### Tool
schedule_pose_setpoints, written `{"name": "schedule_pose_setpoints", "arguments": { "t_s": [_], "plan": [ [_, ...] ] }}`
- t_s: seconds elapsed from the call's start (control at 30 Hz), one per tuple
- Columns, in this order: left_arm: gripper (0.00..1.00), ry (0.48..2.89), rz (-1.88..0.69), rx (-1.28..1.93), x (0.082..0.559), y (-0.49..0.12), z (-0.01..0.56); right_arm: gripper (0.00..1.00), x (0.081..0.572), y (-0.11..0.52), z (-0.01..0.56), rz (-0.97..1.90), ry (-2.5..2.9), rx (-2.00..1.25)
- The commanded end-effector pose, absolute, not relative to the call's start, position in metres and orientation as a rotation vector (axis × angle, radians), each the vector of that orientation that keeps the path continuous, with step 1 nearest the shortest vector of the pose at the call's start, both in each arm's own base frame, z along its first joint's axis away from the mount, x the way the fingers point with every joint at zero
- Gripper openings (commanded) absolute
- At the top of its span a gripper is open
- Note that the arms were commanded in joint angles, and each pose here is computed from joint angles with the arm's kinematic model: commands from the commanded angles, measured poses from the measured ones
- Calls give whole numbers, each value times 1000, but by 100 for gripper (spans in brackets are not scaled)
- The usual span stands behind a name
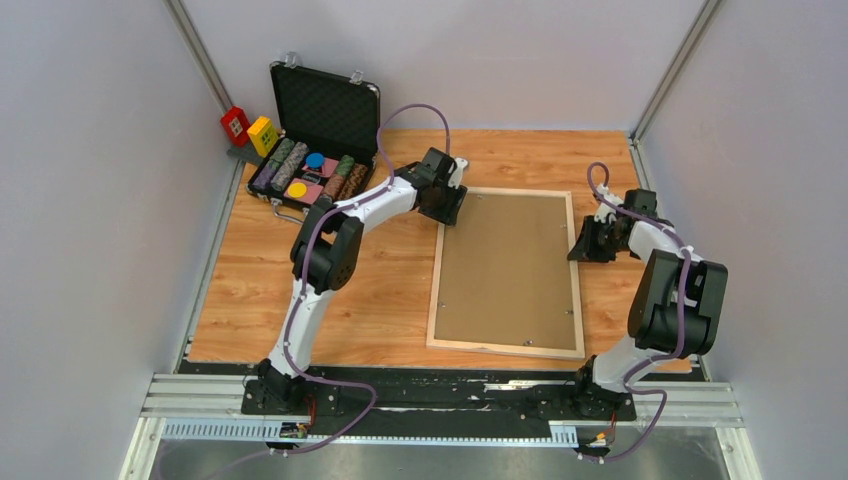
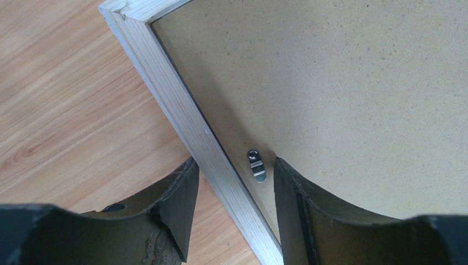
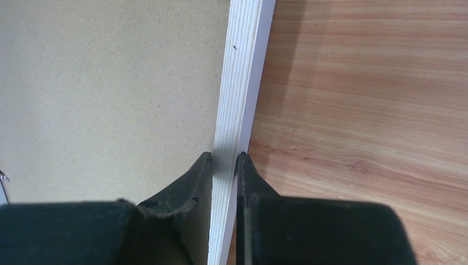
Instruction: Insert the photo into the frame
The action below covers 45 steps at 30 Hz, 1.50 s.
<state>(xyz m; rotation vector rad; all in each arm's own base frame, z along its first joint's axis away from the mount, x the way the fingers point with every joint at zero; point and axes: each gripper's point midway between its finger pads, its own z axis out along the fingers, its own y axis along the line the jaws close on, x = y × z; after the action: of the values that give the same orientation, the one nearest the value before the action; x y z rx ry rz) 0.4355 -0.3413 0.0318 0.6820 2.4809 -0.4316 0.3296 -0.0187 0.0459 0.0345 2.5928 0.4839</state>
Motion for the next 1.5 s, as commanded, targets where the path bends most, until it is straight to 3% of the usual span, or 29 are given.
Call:
{"name": "schedule_pose_setpoints", "arguments": {
  "t_s": [0.0, 0.43, 1.03, 1.1, 1.27, 1.47],
  "plan": [
    [56, 2578, -349, 768, 409, -325, 9, 0, 345, -14, 57, 513, 2525, -44],
    [46, 2590, -372, 784, 407, -328, 3, 0, 344, -16, 25, 538, 2603, -29],
    [36, 2560, -370, 813, 409, -328, 13, 0, 345, -17, 25, 533, 2602, -32],
    [37, 2560, -375, 812, 409, -329, 15, 0, 345, -17, 24, 533, 2604, -31],
    [60, 2561, -383, 793, 408, -329, 21, 0, 345, -17, 24, 529, 2607, -24],
    [78, 2539, -397, 774, 411, -329, 39, 2, 346, -18, 24, 521, 2608, -16]
  ]
}}
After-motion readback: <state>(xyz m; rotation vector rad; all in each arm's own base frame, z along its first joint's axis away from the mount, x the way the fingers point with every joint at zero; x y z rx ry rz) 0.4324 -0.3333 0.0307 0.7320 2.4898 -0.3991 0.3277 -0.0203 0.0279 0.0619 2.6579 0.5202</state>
